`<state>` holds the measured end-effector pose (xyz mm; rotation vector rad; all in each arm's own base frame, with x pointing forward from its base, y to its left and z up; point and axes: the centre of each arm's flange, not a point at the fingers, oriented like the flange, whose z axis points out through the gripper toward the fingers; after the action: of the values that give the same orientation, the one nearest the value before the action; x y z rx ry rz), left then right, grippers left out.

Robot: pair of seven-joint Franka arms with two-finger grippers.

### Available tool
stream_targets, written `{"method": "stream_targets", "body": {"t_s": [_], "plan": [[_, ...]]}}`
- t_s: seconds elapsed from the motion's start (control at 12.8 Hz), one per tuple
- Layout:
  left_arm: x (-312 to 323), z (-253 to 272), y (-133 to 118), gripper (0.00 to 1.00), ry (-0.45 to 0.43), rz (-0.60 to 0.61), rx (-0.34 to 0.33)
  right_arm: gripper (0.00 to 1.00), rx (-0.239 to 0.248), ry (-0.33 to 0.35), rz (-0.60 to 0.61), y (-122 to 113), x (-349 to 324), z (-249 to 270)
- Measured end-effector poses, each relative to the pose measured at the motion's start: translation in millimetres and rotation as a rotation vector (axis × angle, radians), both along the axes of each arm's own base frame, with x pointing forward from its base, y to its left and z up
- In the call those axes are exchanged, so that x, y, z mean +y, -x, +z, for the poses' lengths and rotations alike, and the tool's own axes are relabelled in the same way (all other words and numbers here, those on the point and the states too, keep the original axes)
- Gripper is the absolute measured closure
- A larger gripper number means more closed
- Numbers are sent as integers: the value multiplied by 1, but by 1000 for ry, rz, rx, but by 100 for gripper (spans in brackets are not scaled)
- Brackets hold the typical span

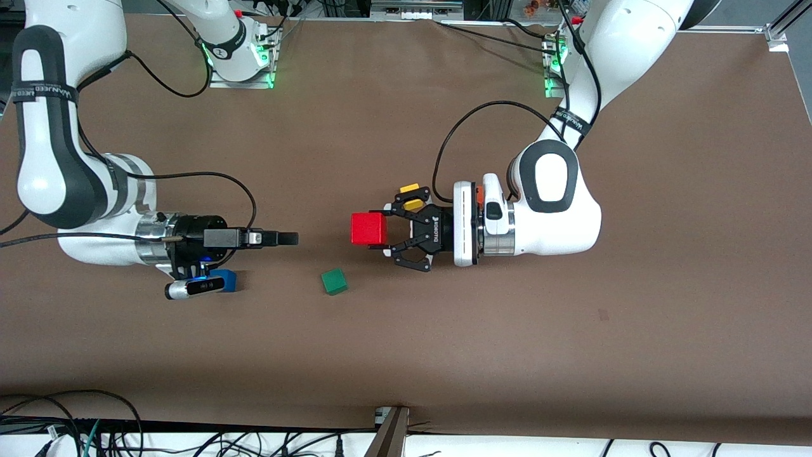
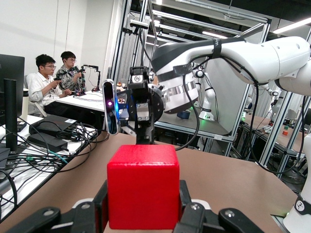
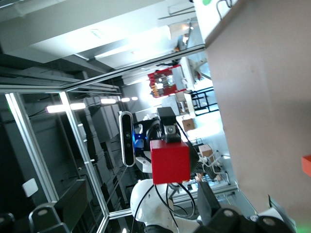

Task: Pass red block to right arm, stack on blue
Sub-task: 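Carry the red cube toward the right gripper while the right gripper approaches, then close the right gripper on the red cube held by the left gripper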

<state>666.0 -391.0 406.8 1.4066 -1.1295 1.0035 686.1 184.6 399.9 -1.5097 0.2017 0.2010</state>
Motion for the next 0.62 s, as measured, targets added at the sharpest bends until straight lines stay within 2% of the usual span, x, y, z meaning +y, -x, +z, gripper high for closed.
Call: {"method": "stream_targets", "body": {"t_s": [0.31, 0.62], "plan": [[-2, -2, 1, 44, -1, -2, 1, 0, -61, -24, -15, 0, 19, -32], [-4, -8, 1, 44, -2, -5, 9, 0, -60, -23, -60, 1, 48, -42]]}}
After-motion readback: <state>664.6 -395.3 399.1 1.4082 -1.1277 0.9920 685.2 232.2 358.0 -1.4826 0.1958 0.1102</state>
